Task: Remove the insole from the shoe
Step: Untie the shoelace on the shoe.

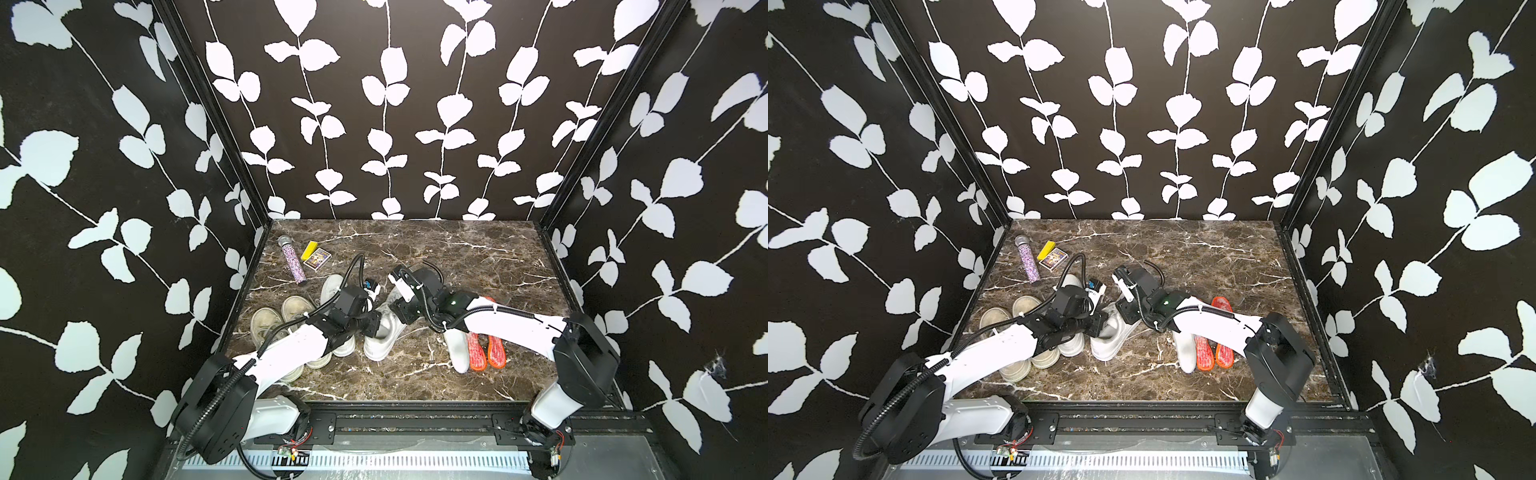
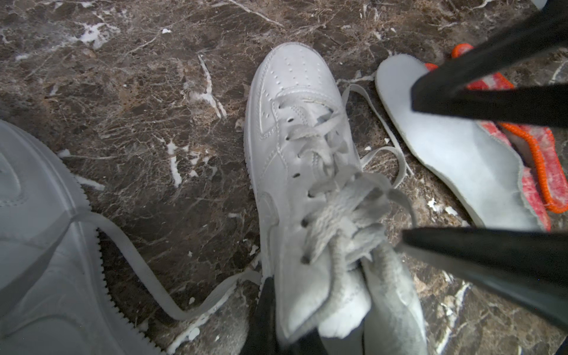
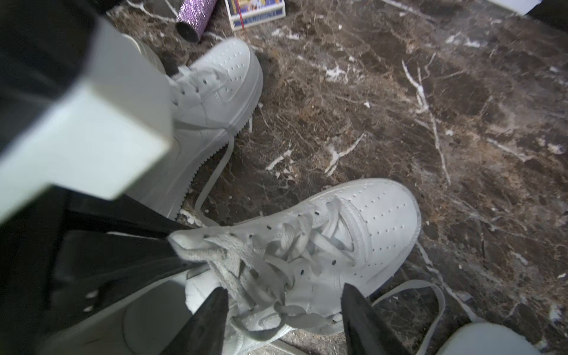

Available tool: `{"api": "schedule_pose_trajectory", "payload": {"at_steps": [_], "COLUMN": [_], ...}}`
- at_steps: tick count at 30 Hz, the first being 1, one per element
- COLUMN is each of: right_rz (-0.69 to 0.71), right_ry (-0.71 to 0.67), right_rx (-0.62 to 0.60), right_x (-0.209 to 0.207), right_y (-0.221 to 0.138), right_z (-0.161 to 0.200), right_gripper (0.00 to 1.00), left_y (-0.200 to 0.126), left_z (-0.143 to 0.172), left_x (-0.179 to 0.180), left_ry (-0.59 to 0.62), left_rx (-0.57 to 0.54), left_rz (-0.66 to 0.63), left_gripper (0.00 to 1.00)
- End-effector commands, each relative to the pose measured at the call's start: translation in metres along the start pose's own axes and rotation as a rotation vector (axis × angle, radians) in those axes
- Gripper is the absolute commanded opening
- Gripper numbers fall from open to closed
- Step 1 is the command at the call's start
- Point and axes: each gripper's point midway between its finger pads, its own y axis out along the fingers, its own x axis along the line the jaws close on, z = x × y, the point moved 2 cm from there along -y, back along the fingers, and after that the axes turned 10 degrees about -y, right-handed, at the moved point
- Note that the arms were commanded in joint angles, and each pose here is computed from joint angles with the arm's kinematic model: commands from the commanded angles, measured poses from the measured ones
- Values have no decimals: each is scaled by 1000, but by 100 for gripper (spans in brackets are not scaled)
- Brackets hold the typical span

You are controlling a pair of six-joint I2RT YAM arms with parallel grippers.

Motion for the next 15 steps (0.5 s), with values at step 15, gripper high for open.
{"api": "schedule_pose_trajectory", "payload": {"at_steps": [15], "right_rz": [88], "right_ry": [36], "right_rx": [12], "right_x": [-10], "right_y": [22], "right_z": [-11], "right_gripper": [53], "left_y": [-2], "left_z": [-16], "left_x": [-29], "left_ry": [36], "left_rx": [-45], "left_rz": [136], "left_gripper": [0]}}
